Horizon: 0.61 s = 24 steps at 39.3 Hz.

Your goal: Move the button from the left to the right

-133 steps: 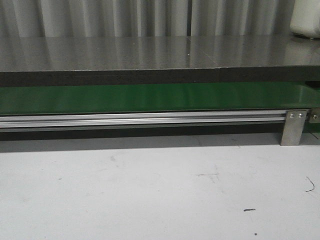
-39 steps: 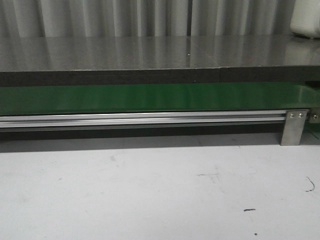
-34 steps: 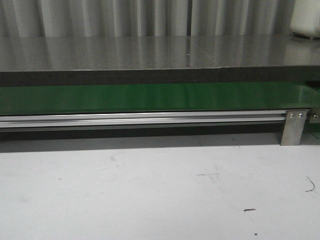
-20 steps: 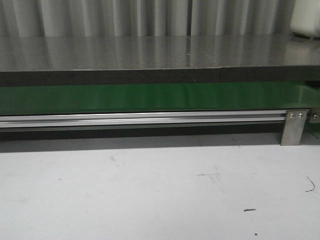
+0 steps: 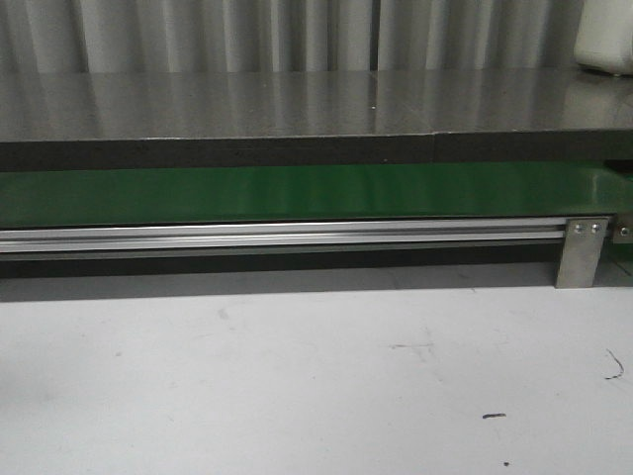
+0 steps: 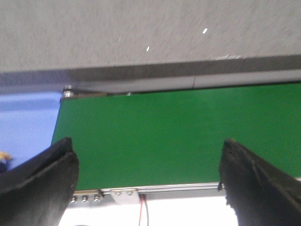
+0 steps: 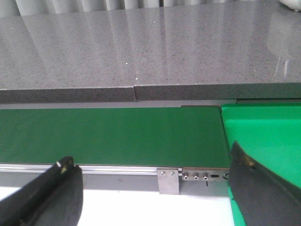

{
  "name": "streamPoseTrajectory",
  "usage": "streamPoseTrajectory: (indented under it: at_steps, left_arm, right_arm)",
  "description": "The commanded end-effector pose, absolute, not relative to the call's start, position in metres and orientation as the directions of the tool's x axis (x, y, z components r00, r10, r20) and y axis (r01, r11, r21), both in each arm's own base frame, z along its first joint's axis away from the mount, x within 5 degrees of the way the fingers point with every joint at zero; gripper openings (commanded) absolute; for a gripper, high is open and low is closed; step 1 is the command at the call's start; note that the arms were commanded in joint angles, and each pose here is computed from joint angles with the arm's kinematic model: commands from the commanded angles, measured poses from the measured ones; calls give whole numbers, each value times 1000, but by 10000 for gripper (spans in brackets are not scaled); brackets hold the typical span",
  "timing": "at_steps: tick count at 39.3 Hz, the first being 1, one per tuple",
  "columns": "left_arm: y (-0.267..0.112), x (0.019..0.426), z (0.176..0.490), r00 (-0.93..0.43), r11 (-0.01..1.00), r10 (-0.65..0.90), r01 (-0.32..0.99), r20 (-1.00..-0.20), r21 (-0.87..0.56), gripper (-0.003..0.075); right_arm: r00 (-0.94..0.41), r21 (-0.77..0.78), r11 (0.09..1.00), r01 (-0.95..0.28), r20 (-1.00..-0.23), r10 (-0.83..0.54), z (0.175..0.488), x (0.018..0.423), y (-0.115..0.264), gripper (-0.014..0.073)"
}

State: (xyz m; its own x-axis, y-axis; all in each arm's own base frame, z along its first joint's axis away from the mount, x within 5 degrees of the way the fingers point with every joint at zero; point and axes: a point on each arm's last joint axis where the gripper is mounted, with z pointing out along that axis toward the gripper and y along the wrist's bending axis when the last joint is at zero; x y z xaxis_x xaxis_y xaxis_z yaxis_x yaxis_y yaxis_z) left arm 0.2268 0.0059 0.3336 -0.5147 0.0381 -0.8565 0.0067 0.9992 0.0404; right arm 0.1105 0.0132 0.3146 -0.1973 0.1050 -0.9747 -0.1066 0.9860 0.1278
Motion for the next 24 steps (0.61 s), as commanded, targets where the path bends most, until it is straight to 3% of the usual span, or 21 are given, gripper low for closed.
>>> streamPoseTrajectory:
  at_steps: [1,14,24]
  left_arm:
    - [20,255,347,-520,999,3,-45,-854,31,575]
    - [109,319,331,-736,964,-174,-262,-655,38,575]
    - [167,343,315,-834,942,-184,-300,-521,148,575]
  right_arm:
    - [-88,130,987,-92,-989,122,334,112,11,645]
    - [-88,130,987,-92,-989,122,334,112,11,645]
    - [-88,130,987,-92,-989,122,334,112,11,645]
